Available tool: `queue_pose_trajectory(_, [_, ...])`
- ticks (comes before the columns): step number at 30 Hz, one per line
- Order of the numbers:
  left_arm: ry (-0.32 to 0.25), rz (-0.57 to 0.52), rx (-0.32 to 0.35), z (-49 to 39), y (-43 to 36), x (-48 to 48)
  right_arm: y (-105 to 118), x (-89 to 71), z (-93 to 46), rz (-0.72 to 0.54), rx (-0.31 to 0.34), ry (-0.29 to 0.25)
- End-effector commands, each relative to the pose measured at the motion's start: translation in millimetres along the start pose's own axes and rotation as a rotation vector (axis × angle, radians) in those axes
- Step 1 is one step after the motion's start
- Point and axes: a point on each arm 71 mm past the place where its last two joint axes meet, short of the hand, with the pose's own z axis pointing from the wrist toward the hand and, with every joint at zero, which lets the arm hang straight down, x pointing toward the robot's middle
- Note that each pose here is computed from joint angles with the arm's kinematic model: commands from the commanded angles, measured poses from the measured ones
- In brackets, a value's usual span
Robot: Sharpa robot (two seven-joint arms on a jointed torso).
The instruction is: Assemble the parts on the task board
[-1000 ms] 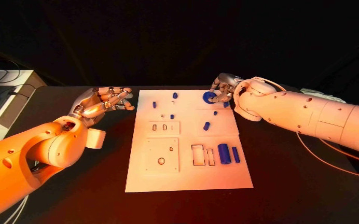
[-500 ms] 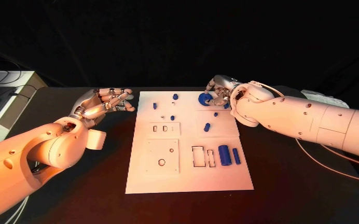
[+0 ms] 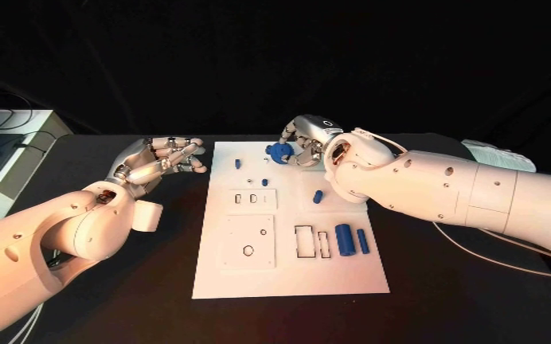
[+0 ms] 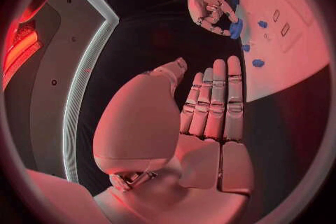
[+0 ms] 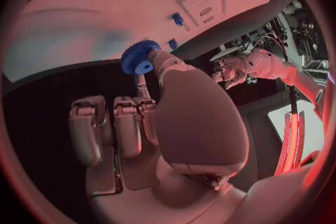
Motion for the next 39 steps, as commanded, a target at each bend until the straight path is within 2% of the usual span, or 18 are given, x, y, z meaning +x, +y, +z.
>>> queue_pose_trajectory(1, [0.022, -0.006, 0.006, 0.8, -0.6, 3.0, 10, 2.3, 2.8, -0.059, -0.050, -0.025])
queue_pose_trajectory(11, [0.024, -0.007, 0.006, 2.0, 0.0, 4.5, 25, 22.2, 16.0, -0.090, -0.053, 0.000])
queue_pose_trajectory(28, [0.024, -0.007, 0.006, 2.6, 0.4, 4.9, 26, 28.7, 24.3, -0.153, -0.053, 0.000])
queue_pose_trajectory(39, [0.022, -0.006, 0.006, 2.5, 0.4, 4.3, 23, 36.2, 25.5, -0.172, -0.047, 0.076])
